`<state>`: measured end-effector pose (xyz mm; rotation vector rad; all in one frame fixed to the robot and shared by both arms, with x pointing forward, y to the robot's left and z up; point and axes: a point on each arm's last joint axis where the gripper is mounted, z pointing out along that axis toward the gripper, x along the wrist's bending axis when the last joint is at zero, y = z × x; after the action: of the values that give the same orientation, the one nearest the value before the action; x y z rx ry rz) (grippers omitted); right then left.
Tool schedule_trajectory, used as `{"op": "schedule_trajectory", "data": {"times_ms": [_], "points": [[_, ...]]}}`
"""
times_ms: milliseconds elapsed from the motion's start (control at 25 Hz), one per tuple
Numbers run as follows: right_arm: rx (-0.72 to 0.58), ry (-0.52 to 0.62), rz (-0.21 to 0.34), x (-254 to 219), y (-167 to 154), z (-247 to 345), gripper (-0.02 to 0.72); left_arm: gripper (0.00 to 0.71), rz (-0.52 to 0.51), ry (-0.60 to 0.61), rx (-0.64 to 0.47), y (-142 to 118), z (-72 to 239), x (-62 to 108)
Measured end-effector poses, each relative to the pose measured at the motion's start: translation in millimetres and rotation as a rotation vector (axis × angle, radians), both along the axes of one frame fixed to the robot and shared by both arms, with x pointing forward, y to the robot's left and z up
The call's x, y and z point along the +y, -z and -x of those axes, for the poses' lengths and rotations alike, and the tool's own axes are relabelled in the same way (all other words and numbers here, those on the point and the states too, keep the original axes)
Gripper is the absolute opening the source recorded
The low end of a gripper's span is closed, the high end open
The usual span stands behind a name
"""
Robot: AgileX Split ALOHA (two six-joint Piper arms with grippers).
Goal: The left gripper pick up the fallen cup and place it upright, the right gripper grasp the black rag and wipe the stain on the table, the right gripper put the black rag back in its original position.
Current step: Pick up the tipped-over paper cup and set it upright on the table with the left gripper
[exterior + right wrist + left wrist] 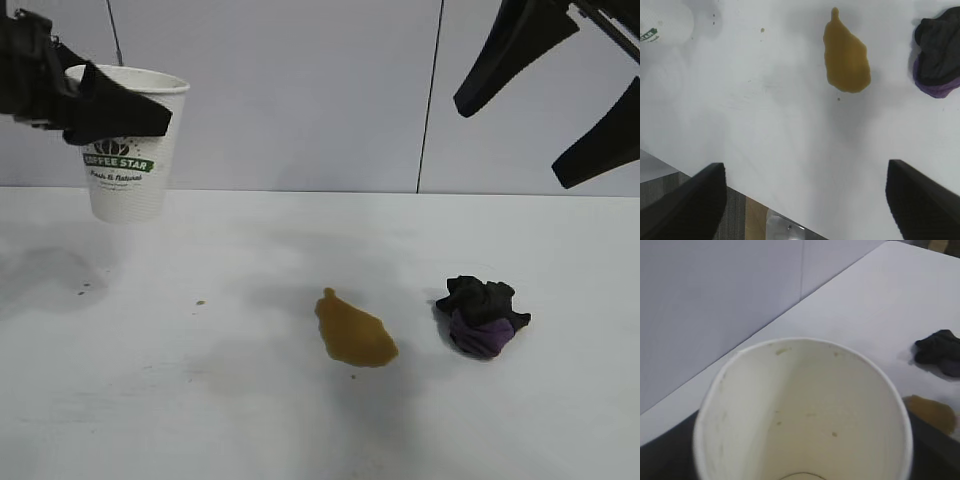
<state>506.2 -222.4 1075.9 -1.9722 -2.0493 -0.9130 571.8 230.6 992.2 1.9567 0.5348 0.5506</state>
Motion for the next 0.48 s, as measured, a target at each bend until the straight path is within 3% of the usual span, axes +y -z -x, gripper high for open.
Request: {"op": "schedule_trajectory", "data": {"times_ms": [200, 480], "points": [[-0.004, 0.003, 0.001, -0.1, -0.1, -0.4, 0.601, 0.558, 0.033, 0.010, 0.019, 17.6, -2.2, 19.8], [-0.004, 0.003, 0.001, -0.1, -0.1, -0.4, 0.601, 0.558, 0.078, 0.043, 0.130, 69.3, -9.7, 28.6]]}}
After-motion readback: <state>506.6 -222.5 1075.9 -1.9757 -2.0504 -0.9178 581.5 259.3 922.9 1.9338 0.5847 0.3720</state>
